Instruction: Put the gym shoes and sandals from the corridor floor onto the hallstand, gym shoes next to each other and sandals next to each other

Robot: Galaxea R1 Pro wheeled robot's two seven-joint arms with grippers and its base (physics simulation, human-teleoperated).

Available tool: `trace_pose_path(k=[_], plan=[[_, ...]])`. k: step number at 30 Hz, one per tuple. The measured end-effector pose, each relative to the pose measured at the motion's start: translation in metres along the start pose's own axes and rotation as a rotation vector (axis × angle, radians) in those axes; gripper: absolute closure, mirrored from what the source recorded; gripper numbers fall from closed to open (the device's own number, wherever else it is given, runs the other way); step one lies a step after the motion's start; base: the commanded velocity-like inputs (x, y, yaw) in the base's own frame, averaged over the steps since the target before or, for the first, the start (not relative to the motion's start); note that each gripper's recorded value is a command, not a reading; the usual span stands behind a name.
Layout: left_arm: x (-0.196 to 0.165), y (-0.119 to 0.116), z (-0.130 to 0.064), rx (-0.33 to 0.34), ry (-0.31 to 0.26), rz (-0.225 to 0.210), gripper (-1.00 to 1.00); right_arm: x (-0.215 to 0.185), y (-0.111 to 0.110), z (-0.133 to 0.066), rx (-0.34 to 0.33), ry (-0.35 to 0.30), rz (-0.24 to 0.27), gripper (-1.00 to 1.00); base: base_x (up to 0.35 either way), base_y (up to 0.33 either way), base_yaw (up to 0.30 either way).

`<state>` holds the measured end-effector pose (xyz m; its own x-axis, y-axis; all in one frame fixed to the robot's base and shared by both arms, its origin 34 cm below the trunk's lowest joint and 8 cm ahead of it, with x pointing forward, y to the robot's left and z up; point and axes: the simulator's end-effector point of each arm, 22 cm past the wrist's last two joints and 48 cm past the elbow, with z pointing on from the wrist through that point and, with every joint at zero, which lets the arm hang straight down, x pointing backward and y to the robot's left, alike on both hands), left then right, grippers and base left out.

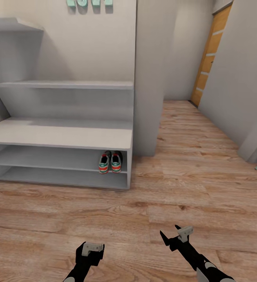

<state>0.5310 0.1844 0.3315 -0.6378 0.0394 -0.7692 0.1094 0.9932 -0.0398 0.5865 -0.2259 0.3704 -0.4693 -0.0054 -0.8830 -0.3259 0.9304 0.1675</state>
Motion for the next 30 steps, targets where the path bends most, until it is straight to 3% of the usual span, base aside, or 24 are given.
trace_pose_path(k=[18, 30], plan=[[-0.035, 0.000, -0.018, -0.002, 0.001, -0.002, -1.00, -0.039, 0.005, -0.009, 0.000, -0.003, 0.003, -1.00, 0.000, 0.000, -0.002], [-0.057, -0.002, -0.031, 0.000, 0.001, -0.004, -1.00, -0.063, 0.007, -0.017, 0.001, -0.002, 0.004, -1.00, 0.000, 0.000, -0.237]])
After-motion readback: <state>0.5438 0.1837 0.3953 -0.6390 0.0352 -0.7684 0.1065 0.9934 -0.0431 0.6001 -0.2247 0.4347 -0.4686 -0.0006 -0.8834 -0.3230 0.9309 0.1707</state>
